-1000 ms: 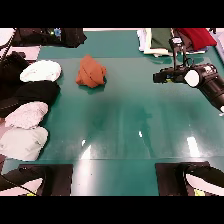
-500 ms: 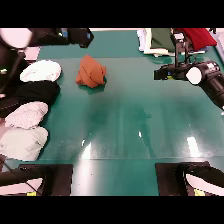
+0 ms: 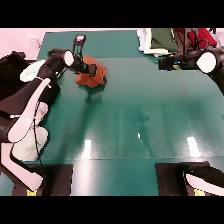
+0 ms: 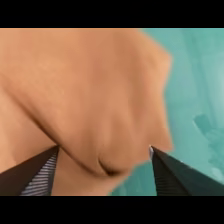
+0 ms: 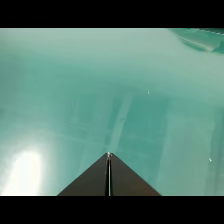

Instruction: Fold the shirts.

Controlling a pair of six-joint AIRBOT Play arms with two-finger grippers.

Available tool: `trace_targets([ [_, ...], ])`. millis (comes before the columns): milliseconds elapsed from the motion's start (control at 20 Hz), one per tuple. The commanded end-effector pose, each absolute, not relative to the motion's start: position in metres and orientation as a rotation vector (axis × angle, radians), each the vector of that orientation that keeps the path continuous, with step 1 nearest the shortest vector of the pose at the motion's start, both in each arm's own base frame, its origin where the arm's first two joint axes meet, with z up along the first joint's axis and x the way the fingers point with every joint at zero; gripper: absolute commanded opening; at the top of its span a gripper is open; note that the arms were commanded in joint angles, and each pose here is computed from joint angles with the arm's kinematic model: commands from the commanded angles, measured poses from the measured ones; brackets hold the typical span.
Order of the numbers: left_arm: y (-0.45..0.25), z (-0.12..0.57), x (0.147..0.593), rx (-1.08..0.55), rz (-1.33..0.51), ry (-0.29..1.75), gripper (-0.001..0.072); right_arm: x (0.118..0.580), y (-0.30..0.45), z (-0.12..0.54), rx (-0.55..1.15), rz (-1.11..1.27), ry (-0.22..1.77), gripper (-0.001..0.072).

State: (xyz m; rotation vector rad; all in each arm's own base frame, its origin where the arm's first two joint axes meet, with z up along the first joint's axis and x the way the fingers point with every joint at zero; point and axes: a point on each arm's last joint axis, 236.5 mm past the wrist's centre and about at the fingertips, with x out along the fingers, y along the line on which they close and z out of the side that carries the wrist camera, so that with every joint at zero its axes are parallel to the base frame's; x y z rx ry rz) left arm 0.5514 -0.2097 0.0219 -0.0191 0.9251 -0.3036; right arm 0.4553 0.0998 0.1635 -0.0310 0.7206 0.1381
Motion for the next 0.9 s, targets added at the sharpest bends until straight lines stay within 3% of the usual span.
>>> trace_targets([
  [0,-0.21,-0.003,0.563,-0.022,-0.291,0.929,0.0658,0.45,0.098,0.164,-0.033,0.133,0.747,0.0019],
  [50,-0.21,0.002,0.565,-0.023,-0.292,0.919,0.0605,0.449,0.098,0.163,-0.034,0.133,0.753,0.0019],
  [150,-0.211,0.02,0.566,0.007,-0.307,0.912,0.0018,0.447,0.097,0.166,-0.032,0.133,0.746,0.0019],
  [300,-0.205,0.082,0.573,0.052,-0.302,0.842,0.0022,0.44,0.096,0.196,-0.029,0.141,0.669,0.0019],
  [450,-0.192,0.216,0.562,0.047,-0.294,0.603,0.0021,0.423,0.092,0.253,-0.029,0.162,0.514,0.0018],
  [650,-0.18,0.354,0.477,0.025,-0.343,0.373,0.002,0.386,0.083,0.313,-0.019,0.172,0.365,0.0019],
  [850,-0.23,0.373,0.403,0.091,-0.505,0.379,0.002,0.358,0.075,0.347,-0.005,0.174,0.273,0.0019],
])
